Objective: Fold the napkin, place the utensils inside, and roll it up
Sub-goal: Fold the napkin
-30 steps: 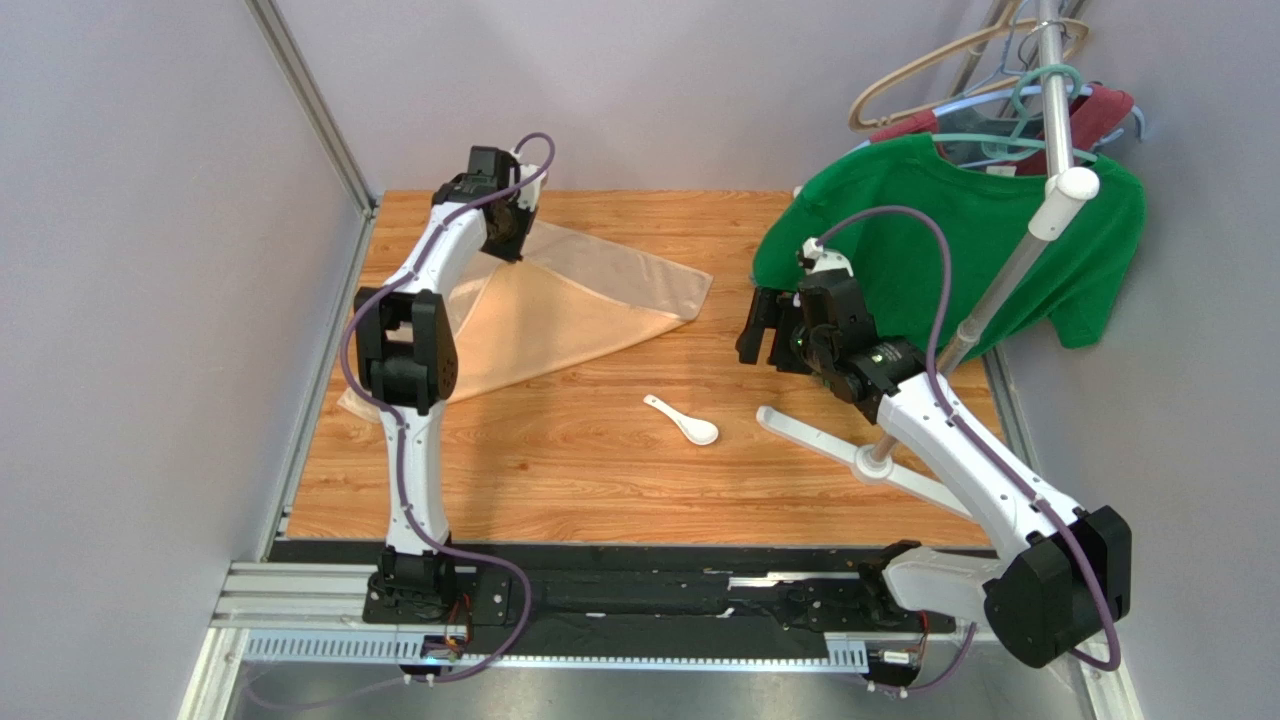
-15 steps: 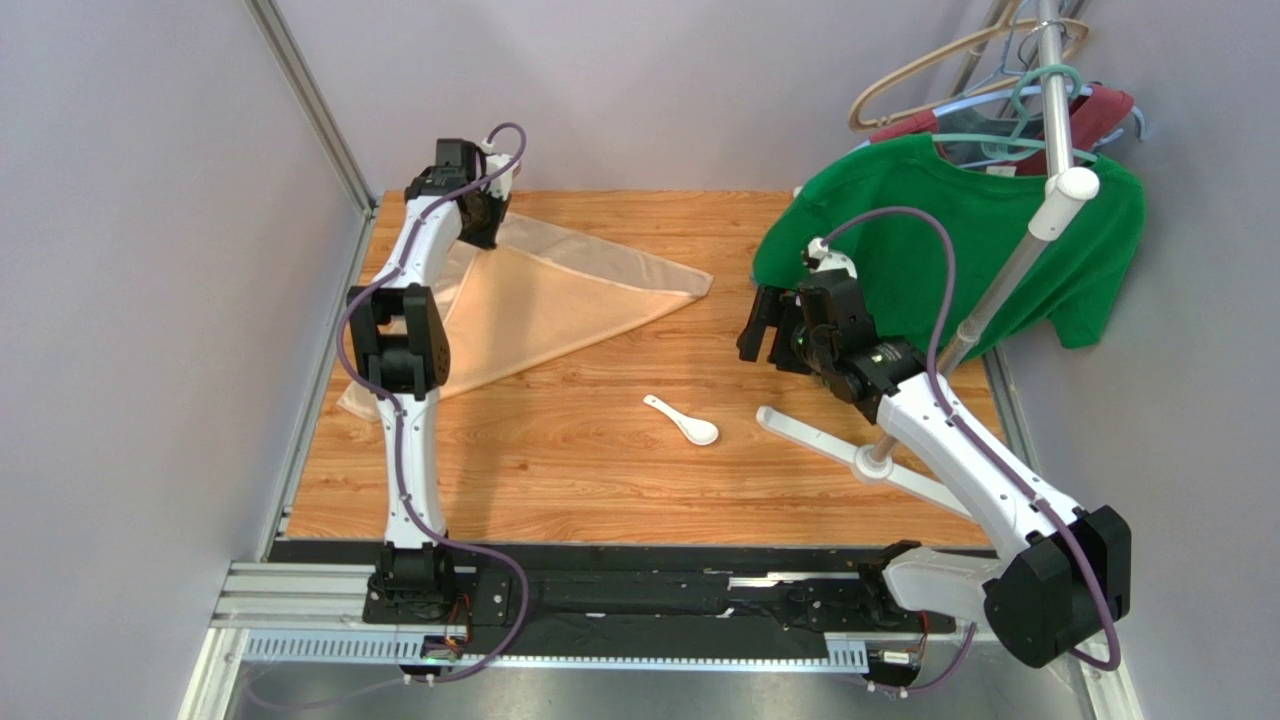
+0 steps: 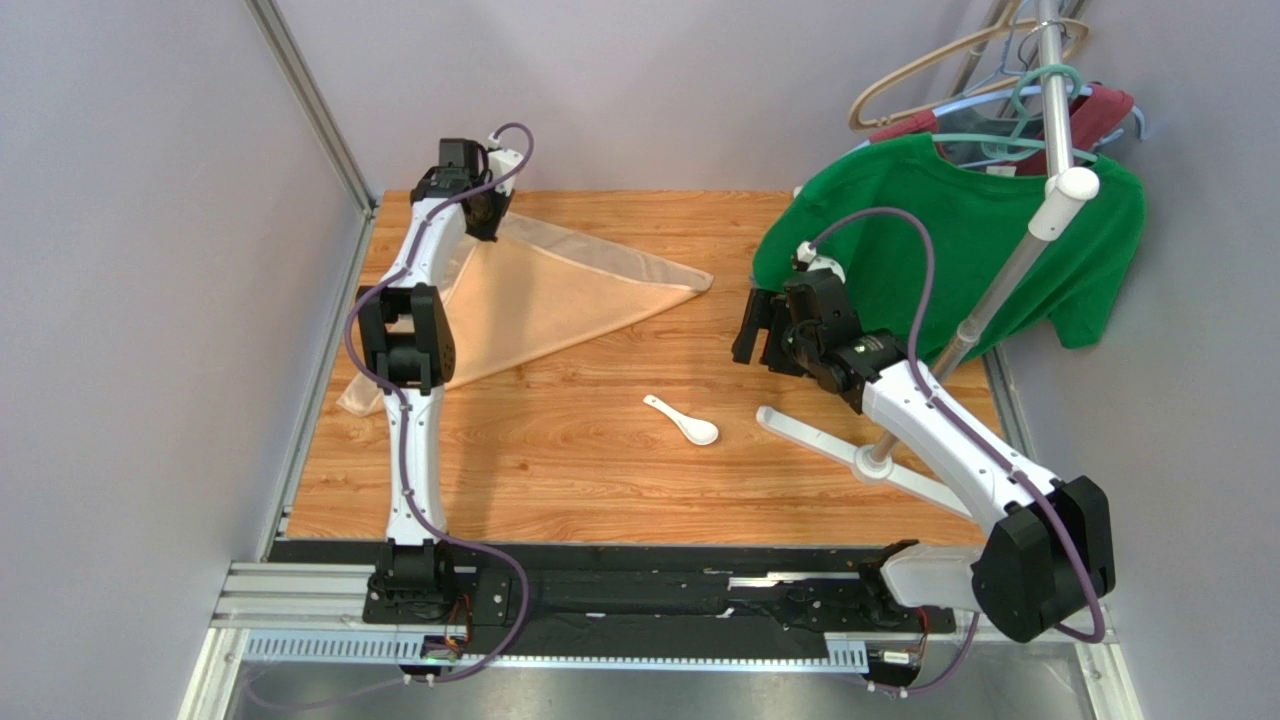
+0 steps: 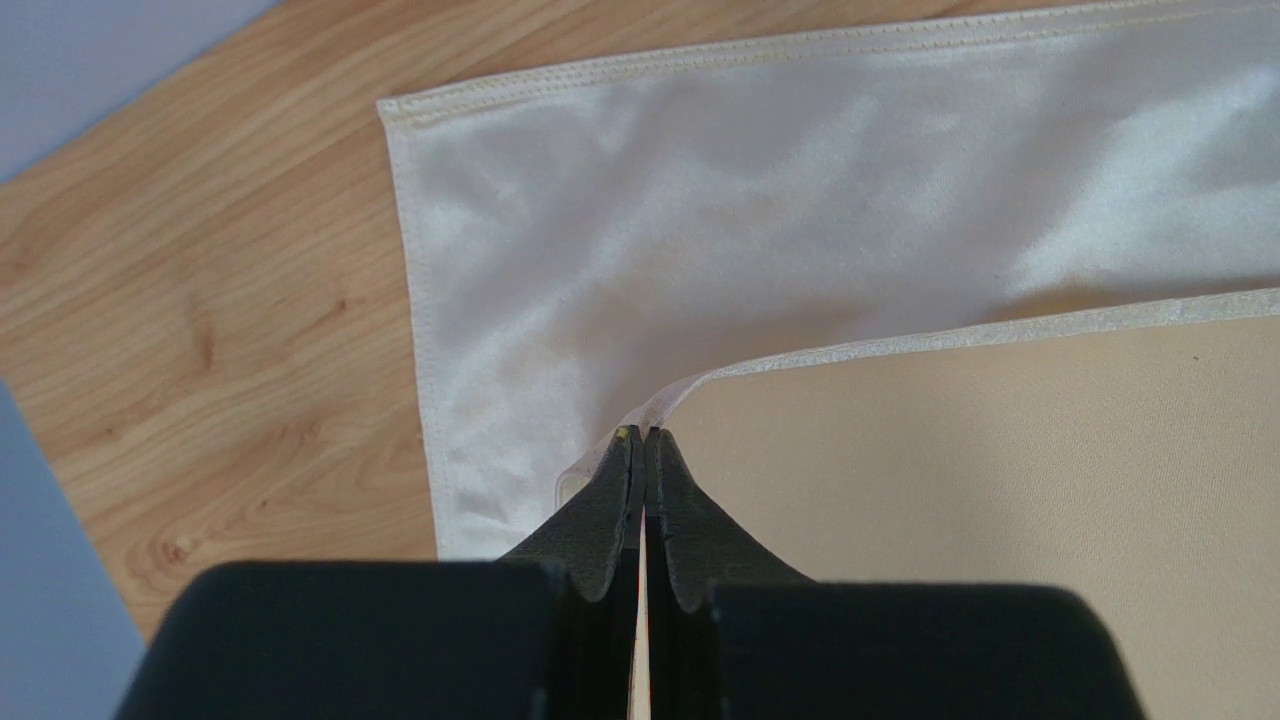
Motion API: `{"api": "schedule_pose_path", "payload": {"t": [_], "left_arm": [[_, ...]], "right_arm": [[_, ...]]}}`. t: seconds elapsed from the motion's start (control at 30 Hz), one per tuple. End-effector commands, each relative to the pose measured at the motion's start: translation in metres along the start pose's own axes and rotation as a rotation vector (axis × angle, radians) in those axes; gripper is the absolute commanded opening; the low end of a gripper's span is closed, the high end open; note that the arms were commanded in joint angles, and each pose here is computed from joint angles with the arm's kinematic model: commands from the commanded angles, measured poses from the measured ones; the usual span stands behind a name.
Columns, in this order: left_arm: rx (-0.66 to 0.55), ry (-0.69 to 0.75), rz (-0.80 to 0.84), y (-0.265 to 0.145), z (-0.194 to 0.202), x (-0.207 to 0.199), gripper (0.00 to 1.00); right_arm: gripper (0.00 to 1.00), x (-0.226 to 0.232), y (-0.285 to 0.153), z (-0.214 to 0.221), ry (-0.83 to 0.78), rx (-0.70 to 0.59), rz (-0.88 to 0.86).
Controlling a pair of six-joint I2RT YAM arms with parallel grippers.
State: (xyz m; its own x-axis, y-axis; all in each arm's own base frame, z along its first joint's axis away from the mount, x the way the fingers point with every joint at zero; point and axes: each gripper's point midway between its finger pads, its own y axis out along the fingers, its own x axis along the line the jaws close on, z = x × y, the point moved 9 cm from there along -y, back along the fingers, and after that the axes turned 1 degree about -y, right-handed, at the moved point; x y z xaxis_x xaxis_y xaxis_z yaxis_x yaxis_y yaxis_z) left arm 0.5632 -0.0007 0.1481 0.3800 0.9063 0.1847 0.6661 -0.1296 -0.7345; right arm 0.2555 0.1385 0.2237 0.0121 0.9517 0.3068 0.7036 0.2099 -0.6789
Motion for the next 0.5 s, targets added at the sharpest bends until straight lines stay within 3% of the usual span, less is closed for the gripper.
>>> {"api": "schedule_pose_path", "payload": {"t": [0.0, 0.47], "left_arm": [[-0.13, 0.066, -0.069, -0.006, -0.027, 0.018, 0.0], [-0.203, 0.116, -0.132, 0.014, -0.036, 0.028, 0.0]], "right_arm": [[0.86, 0.009, 0.006, -0.014, 0.02, -0.04, -0.029], [0.85, 0.016, 0.031, -0.011, 0.026, 0.019, -0.035]]}}
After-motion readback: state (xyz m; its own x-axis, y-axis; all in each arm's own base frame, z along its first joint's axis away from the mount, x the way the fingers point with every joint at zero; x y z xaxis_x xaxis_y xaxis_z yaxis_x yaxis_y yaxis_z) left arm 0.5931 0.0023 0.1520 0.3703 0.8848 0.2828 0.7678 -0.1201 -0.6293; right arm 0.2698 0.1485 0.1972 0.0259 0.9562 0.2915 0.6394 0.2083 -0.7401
